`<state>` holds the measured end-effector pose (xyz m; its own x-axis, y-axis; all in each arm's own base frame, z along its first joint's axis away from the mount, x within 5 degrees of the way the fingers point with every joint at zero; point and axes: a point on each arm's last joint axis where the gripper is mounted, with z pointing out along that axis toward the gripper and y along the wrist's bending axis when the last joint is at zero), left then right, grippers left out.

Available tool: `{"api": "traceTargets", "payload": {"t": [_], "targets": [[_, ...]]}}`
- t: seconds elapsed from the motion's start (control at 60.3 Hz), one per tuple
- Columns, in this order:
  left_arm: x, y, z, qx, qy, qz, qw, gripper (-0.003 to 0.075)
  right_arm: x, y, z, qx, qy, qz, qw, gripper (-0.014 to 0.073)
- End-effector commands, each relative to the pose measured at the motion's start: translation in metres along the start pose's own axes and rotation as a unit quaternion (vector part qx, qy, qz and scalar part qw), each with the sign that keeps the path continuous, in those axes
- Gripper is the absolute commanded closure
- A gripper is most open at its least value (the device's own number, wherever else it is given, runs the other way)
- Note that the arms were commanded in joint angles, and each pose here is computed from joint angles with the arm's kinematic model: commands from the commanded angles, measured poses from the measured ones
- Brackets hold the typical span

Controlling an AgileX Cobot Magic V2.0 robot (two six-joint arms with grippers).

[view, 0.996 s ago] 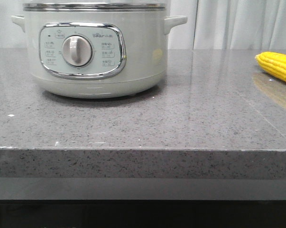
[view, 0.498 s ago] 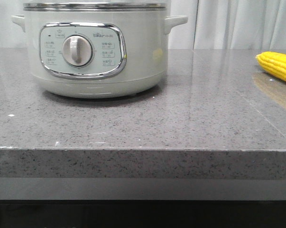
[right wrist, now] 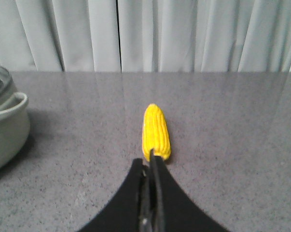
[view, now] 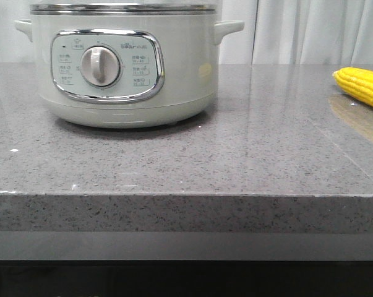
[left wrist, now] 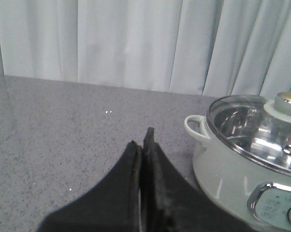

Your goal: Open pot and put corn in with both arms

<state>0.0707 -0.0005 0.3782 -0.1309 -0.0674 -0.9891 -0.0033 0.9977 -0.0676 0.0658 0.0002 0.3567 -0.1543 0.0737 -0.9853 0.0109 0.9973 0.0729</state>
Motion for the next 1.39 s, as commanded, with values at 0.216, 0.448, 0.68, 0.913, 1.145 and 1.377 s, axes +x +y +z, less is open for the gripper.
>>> {"api": "traceTargets", "payload": {"t": [0.216, 0.448, 0.68, 0.913, 1.145, 1.377], "targets": [[-0.005, 0.000, 0.030, -0.001, 0.021, -0.004, 1.000, 0.0741, -0.004, -0.001, 0.041, 0.010, 0.051, -0.009, 0.999, 0.0715], [-0.003, 0.000, 0.041, -0.003, 0.036, -0.002, 0.999, 0.0724, 0.004, -0.002, 0.061, 0.013, 0.101, -0.009, 0.995, 0.0692], [-0.004, -0.003, 0.051, 0.009, 0.031, 0.003, 0.999, 0.0253, 0.007, -0.002, 0.069, 0.014, 0.120, -0.009, 0.993, 0.0216], [-0.010, -0.025, 0.069, 0.087, -0.006, 0.008, 0.996, 0.0176, 0.007, -0.002, 0.069, 0.014, 0.121, -0.009, 0.993, 0.0037], [-0.023, -0.063, 0.091, 0.180, -0.040, 0.010, 0.983, 0.0176, 0.007, -0.002, 0.069, 0.014, 0.121, -0.009, 0.993, 0.0037], [-0.038, -0.104, 0.128, 0.232, -0.028, 0.016, 0.972, 0.0176, 0.008, -0.002, 0.069, 0.012, 0.121, -0.004, 0.993, 0.0037]]}}
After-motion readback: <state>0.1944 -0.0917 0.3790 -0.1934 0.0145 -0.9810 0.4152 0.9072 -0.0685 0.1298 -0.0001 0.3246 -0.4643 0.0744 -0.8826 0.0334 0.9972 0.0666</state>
